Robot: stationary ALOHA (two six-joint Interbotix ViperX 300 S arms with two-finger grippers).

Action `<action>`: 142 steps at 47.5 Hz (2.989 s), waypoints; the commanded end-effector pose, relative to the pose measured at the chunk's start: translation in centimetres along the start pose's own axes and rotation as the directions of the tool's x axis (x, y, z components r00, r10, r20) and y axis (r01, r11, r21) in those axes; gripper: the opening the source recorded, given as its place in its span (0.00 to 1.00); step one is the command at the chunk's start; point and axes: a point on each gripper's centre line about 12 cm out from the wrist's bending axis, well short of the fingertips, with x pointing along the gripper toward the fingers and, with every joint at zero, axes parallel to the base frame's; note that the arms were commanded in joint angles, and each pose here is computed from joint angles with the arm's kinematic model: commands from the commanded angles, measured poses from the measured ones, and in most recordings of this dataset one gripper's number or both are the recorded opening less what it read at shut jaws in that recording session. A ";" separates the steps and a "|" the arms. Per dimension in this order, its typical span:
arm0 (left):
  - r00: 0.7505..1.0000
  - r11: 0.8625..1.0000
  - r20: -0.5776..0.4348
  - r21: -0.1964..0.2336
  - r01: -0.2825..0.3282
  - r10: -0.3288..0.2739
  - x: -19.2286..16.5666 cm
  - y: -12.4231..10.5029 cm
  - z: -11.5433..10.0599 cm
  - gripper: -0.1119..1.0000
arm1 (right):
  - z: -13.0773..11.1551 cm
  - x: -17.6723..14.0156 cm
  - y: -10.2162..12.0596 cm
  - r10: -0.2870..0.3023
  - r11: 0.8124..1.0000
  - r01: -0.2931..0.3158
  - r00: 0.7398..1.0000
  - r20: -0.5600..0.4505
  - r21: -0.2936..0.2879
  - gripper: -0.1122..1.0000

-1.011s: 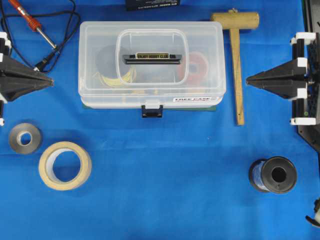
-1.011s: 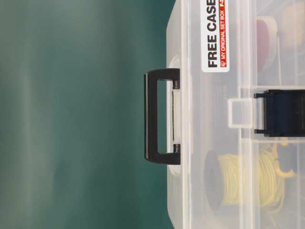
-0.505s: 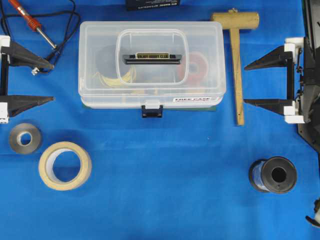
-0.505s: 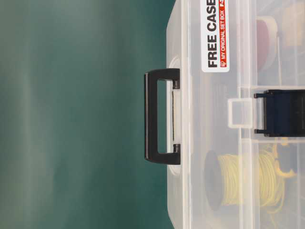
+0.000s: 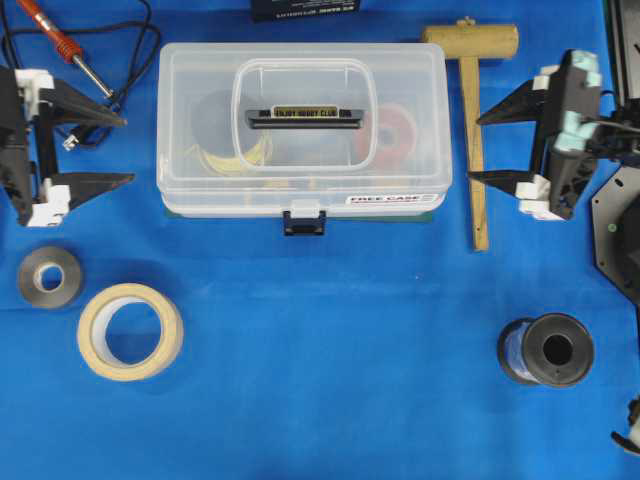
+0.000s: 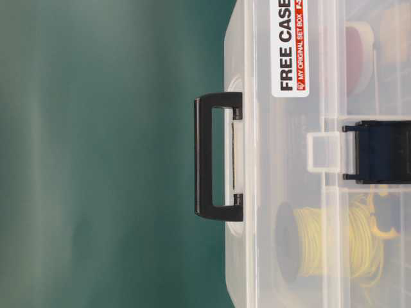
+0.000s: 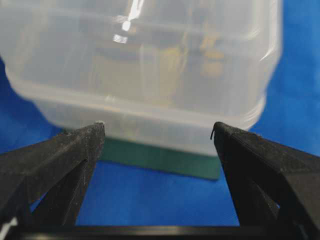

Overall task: Open the tool box with both arms.
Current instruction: 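Move both grippers inward to the left and right ends of the box lid, then grip the lid edges with both grippers and lift the lid upward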

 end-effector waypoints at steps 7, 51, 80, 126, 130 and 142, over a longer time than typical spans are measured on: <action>1.000 1.000 0.005 -0.010 -0.020 0.020 1.5 0.5 0.8 0.90 | 1.2 0.4 -0.1 -0.004 1.000 0.005 0.999 0.042 -0.005 0.85; 0.995 0.994 0.033 -0.051 -0.094 0.096 3.9 2.6 2.3 0.90 | 2.9 1.9 -0.1 -0.005 1.000 0.007 0.991 0.135 -0.020 0.85; 0.984 0.995 0.148 -0.049 -0.089 0.096 1.2 2.5 6.2 0.89 | 4.9 -1.4 0.1 0.002 1.000 0.003 0.965 0.262 -0.020 0.85; 0.965 0.986 0.211 -0.077 -0.146 0.159 1.2 4.3 8.9 0.89 | 6.9 -2.4 -1.0 -0.040 0.999 0.039 0.942 0.333 0.011 0.85; 0.962 0.986 0.218 -0.078 -0.149 0.162 1.2 4.4 9.1 0.89 | 7.3 -2.5 -1.1 -0.044 0.999 0.043 0.939 0.341 0.012 0.85; 0.952 0.985 0.256 -0.085 -0.151 0.168 1.0 4.6 10.7 0.89 | 8.1 -2.9 -1.8 -0.070 0.997 0.059 0.929 0.363 0.040 0.85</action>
